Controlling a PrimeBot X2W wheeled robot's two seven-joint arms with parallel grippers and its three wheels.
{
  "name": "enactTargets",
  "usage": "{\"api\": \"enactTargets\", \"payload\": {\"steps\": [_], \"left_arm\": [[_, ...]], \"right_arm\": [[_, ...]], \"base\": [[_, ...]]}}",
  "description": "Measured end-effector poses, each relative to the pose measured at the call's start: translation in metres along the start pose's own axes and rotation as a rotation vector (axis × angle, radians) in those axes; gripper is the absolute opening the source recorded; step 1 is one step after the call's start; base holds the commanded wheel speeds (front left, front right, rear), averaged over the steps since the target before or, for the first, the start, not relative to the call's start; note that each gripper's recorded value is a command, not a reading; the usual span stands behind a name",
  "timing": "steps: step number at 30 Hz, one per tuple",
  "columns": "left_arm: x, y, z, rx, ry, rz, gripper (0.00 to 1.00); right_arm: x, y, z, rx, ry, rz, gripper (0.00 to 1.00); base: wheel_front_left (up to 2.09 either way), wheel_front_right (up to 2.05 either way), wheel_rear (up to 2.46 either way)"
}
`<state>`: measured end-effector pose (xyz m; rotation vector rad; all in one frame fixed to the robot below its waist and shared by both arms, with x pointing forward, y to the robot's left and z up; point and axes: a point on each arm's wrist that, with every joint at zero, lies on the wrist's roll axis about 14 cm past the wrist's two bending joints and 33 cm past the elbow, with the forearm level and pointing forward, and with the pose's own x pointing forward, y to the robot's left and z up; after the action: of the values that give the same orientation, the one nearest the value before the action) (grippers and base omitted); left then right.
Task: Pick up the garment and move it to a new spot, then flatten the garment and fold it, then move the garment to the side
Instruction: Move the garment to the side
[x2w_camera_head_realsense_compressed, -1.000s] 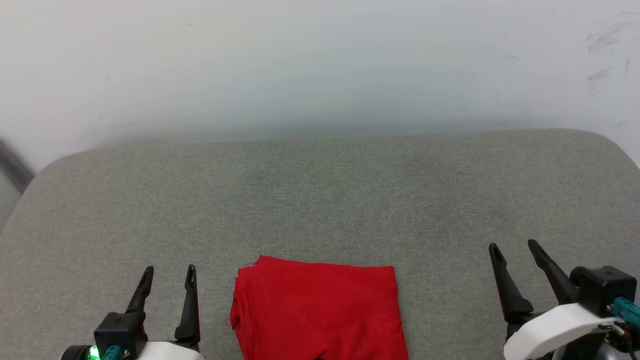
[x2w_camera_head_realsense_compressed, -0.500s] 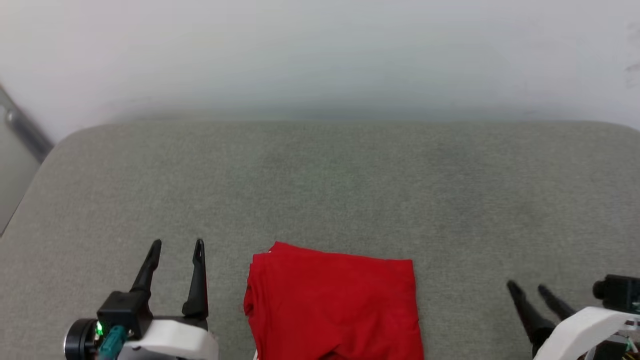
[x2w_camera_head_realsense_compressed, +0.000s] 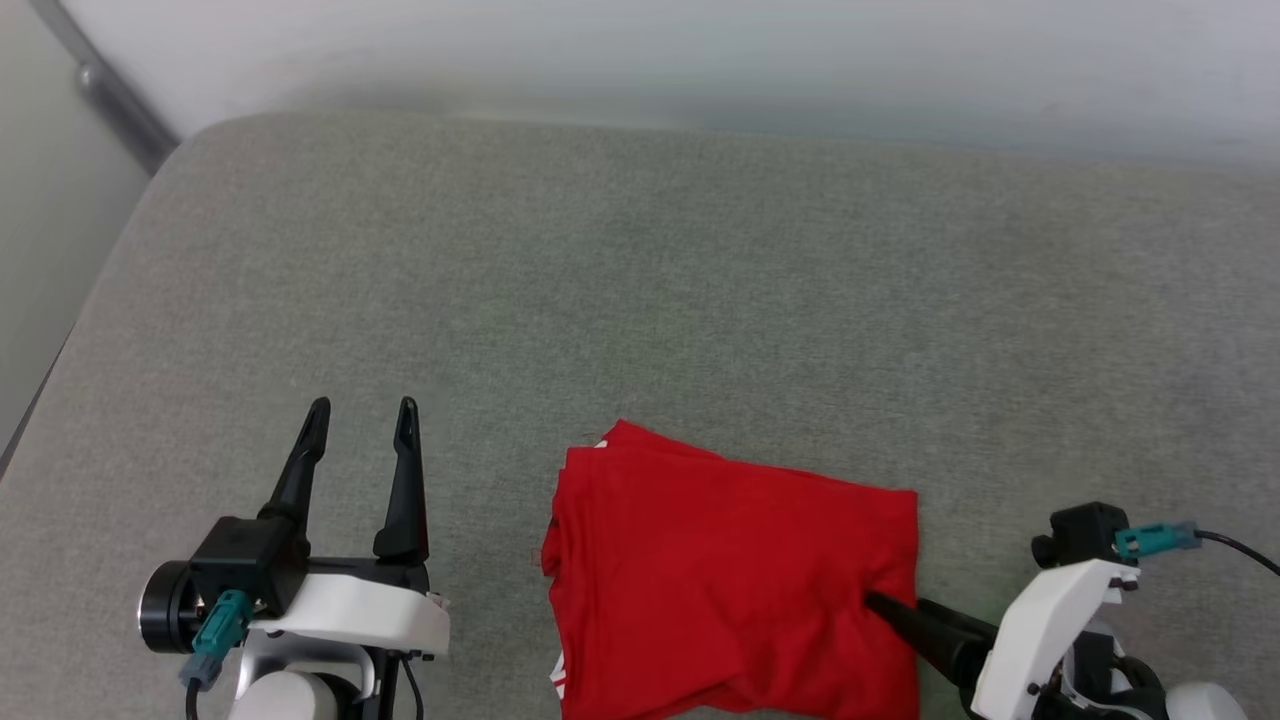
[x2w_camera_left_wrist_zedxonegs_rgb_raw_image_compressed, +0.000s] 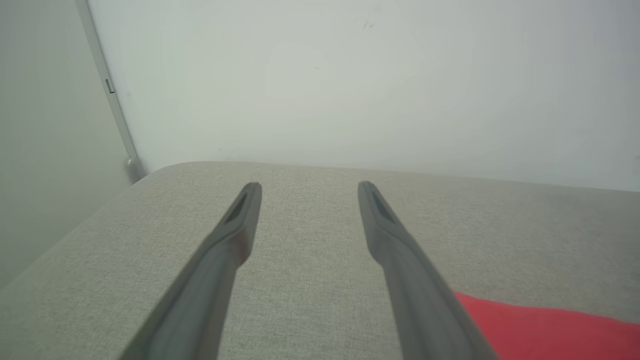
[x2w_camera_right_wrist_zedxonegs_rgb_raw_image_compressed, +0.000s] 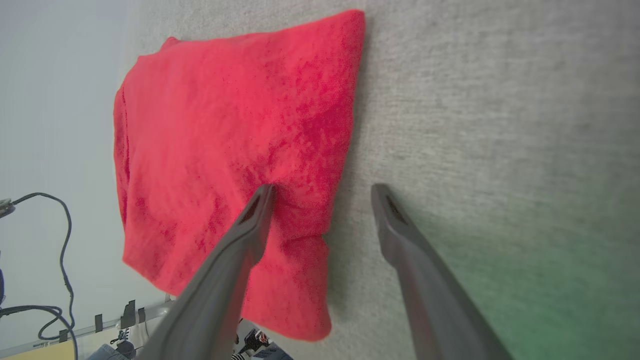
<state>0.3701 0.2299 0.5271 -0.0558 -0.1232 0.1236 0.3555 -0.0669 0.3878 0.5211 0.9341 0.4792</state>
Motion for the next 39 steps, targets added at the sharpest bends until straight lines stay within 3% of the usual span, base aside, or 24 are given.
{"api": "enactTargets", "payload": {"steps": [4,5,7,8,11,18,23,28,39], "left_arm": [[0.001,0.008,-0.007,0.005,0.018,0.02,1.0],[0.002,0.01,-0.008,0.009,0.02,0.026,1.0],[0.003,0.012,-0.009,0.013,0.021,0.031,1.0],[0.003,0.012,-0.009,0.012,0.021,0.035,1.0],[0.001,0.015,-0.01,0.013,0.023,0.038,1.0],[-0.005,0.009,-0.002,0.016,-0.002,0.019,1.0],[-0.002,-0.007,0.001,0.014,-0.019,-0.037,1.0],[0.004,-0.032,0.001,0.004,-0.027,-0.114,1.0],[0.045,-0.127,0.003,-0.058,-0.073,-0.386,1.0]], "right_arm": [[0.021,0.01,-0.007,0.026,0.067,0.05,1.0],[0.024,0.012,-0.01,0.034,0.084,0.06,0.75],[0.029,0.015,-0.011,0.046,0.099,0.076,0.11],[0.031,0.018,-0.012,0.054,0.104,0.086,0.0],[0.033,0.024,-0.014,0.042,0.113,0.103,0.0],[0.012,0.031,0.013,-0.106,0.007,0.089,0.0],[-0.015,-0.015,0.024,-0.196,-0.026,-0.077,0.0],[-0.053,-0.064,0.034,-0.216,-0.063,-0.242,0.0],[-0.133,-0.136,0.096,-0.237,-0.304,-0.534,0.0]], "base": [[0.0,0.0,0.0],[0.0,0.0,0.0],[0.0,0.0,0.0],[0.0,0.0,0.0],[0.0,0.0,0.0],[0.0,0.0,0.0],[0.0,0.0,0.0],[0.0,0.0,0.0],[0.0,0.0,0.0]]}}
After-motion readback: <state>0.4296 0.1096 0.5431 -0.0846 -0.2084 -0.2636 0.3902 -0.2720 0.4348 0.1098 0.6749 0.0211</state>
